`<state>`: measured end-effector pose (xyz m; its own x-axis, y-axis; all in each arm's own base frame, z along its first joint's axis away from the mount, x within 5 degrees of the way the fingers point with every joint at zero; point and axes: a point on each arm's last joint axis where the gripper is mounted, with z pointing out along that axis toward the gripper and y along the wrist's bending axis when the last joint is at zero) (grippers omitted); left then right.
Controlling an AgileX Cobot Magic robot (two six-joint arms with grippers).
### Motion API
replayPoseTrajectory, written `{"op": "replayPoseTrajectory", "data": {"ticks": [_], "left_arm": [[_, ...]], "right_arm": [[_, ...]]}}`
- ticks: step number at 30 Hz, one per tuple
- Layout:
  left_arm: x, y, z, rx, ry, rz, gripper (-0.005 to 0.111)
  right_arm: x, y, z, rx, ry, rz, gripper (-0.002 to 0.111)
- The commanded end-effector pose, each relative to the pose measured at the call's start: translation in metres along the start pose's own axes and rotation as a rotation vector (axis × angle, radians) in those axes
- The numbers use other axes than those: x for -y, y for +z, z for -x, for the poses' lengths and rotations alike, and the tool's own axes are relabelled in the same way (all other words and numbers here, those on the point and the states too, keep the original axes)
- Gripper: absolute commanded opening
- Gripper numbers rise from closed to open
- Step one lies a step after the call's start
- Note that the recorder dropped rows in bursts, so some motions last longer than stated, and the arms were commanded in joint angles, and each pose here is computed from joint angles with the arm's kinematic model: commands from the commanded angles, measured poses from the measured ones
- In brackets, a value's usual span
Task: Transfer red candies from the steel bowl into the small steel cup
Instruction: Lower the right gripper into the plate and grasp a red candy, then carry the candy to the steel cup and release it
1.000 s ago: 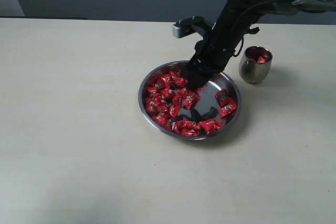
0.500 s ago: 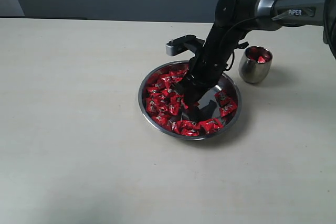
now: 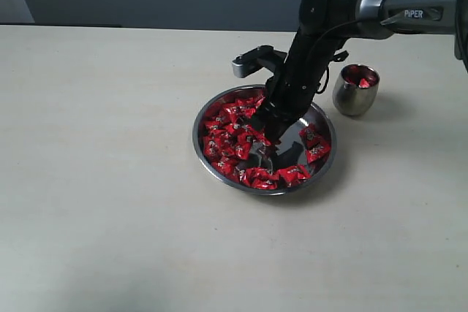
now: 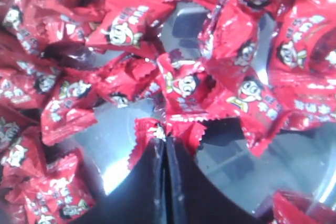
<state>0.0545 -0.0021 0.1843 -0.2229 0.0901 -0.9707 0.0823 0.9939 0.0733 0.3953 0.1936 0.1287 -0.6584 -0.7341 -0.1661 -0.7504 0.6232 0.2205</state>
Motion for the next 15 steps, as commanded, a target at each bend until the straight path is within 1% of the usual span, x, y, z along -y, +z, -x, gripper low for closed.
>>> {"op": "replayPoseTrajectory", "data": {"ticks": [1,8,12,13,15], "left_arm": [[0.0,0.0,0.001,0.011,-0.005,-0.003,0.0],[0.0,0.0,0.001,0.011,-0.005,-0.003,0.0],[0.0,0.0,0.001,0.011,-0.005,-0.003,0.0],[0.0,0.0,0.001,0.011,-0.005,-0.003,0.0],[0.0,0.0,0.001,0.011,-0.005,-0.003,0.0]], "right_arm": [[0.011,-0.032,-0.006,0.036,0.0,-0.058,-0.001],[0.038,-0.089,-0.02,0.189,0.106,-0.14,-0.001],[0.058,-0.111,-0.031,0.264,0.192,-0.197,-0.001],[0.07,-0.115,-0.039,0.282,0.243,-0.215,-0.001],[0.08,-0.119,-0.046,0.292,0.276,-0.226,-0.001]]}}
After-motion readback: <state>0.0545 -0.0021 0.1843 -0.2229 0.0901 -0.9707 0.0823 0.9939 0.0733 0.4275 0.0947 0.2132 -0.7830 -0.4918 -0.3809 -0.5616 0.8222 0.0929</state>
